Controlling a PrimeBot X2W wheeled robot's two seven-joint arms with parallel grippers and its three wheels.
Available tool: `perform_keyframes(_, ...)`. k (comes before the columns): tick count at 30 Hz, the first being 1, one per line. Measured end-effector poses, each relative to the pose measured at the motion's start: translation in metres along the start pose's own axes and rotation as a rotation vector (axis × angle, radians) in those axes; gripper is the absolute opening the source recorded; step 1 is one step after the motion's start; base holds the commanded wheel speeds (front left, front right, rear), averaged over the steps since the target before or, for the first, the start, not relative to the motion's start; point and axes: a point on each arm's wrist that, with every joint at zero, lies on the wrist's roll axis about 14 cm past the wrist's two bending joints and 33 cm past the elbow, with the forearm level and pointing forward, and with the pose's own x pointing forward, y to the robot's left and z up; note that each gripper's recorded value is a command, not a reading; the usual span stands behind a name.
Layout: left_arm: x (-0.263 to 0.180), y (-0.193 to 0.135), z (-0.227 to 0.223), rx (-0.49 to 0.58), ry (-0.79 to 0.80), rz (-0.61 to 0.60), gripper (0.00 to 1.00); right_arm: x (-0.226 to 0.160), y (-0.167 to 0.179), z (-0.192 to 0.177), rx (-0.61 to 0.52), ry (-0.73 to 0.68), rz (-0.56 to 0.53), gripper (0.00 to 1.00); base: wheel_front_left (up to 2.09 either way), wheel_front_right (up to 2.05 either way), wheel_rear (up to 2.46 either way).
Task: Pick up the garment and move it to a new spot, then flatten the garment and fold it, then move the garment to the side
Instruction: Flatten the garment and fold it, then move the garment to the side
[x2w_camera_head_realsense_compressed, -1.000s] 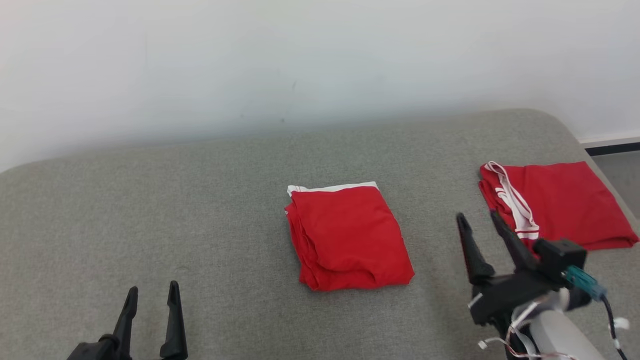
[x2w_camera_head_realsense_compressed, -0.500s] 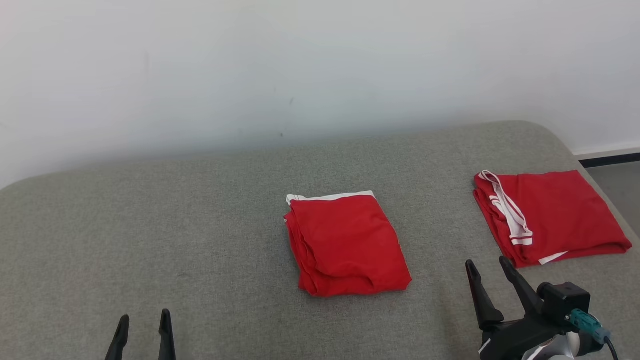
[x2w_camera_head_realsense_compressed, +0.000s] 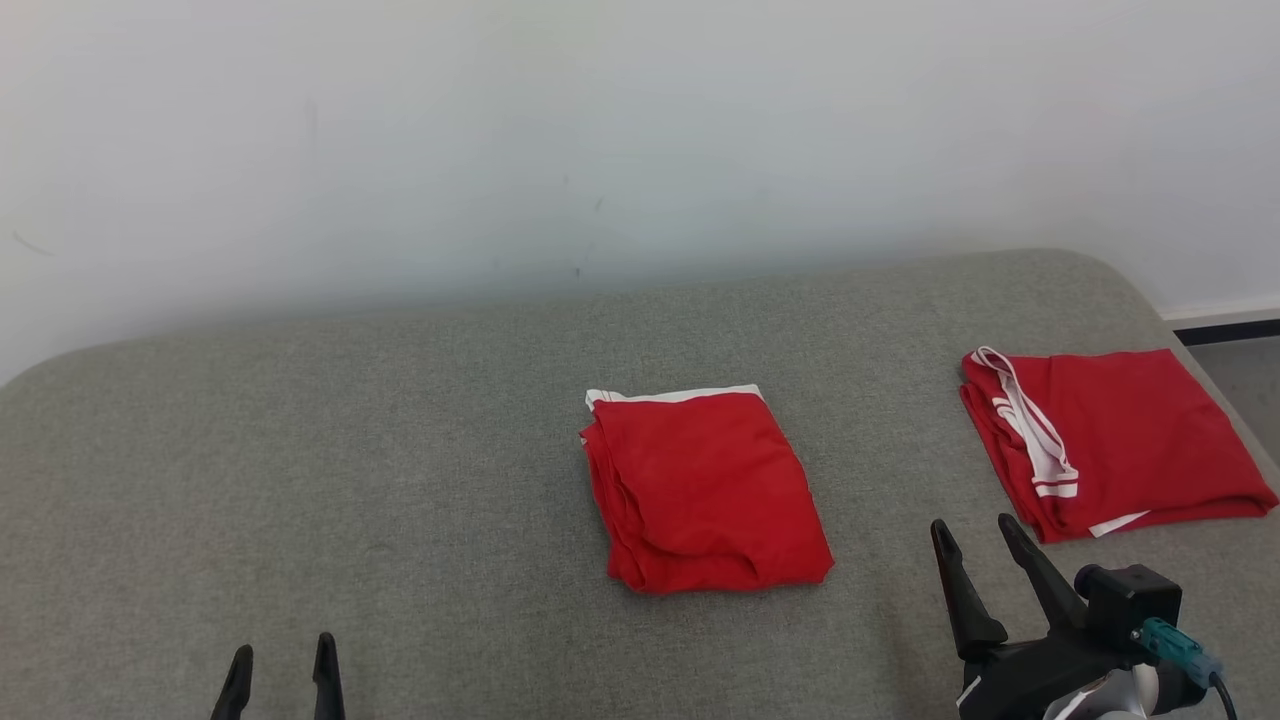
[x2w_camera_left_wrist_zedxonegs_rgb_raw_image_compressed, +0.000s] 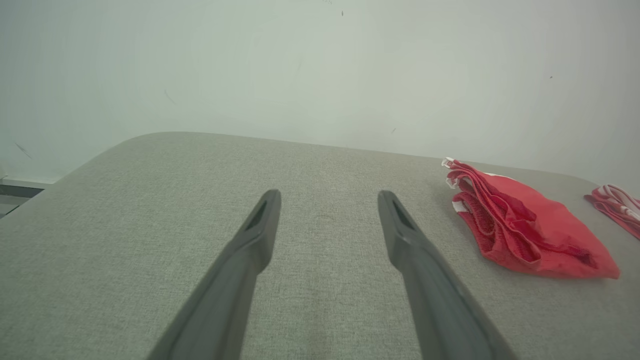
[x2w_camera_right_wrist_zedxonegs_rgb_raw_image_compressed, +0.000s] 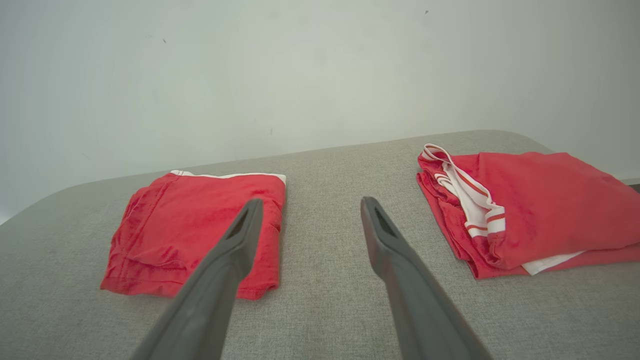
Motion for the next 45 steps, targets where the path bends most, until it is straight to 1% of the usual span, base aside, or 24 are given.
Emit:
perform_keyframes(12,0.002,-0.003,0.000,0.006,-0.001,-0.008,1.00,0.001,0.000,-0.003,0.005,0.007,-0.003,1.00,0.00,0.00,0.00)
perform_keyframes(15,0.002,-0.003,0.001,0.005,-0.002,-0.009,1.00,0.003,0.003,-0.007,0.010,0.036,0.004,1.00,0.00,0.00,0.00)
perform_keyframes(17,0.001,-0.003,0.001,0.005,-0.004,-0.009,1.00,0.006,0.005,-0.012,0.022,0.079,0.008,1.00,0.00,0.00,0.00)
perform_keyframes(20,0.000,-0.004,0.001,0.003,-0.003,-0.008,1.00,0.023,0.012,-0.011,0.037,0.150,0.031,1.00,0.00,0.00,0.00)
perform_keyframes(21,-0.001,-0.004,0.001,0.001,-0.002,-0.007,1.00,0.029,0.014,-0.013,0.049,0.190,0.039,1.00,0.00,0.00,0.00)
perform_keyframes(23,-0.001,-0.005,0.001,-0.002,-0.004,-0.007,1.00,0.041,0.020,-0.018,0.035,0.280,0.060,1.00,0.00,0.00,0.00)
perform_keyframes(25,-0.001,-0.008,0.002,-0.006,-0.006,-0.017,1.00,0.053,0.019,-0.020,0.048,0.348,0.055,1.00,0.00,0.00,0.00)
perform_keyframes(28,-0.001,-0.008,0.002,-0.009,-0.009,-0.014,1.00,0.072,0.019,-0.023,0.023,0.447,0.052,1.00,0.00,0.00,0.00)
perform_keyframes(30,-0.003,-0.007,0.002,-0.010,-0.008,-0.009,1.00,0.084,0.022,-0.026,0.008,0.492,0.055,1.00,0.00,0.00,0.00)
perform_keyframes(32,-0.003,-0.006,0.002,-0.012,-0.007,-0.006,1.00,0.096,0.025,-0.027,0.020,0.515,0.052,1.00,0.00,0.00,0.00)
perform_keyframes(36,-0.007,0.002,-0.001,-0.012,0.003,0.025,1.00,0.104,0.024,-0.053,0.010,0.637,0.029,1.00,0.00,0.00,0.00)
perform_keyframes(40,-0.010,0.011,-0.001,-0.010,0.008,0.057,1.00,0.115,0.037,-0.068,0.020,0.686,0.042,1.00,0.00,0.00,0.00)
perform_keyframes(45,-0.012,0.020,-0.004,-0.007,0.019,0.091,1.00,0.114,0.033,-0.099,0.024,0.788,0.017,1.00,0.00,0.00,0.00)
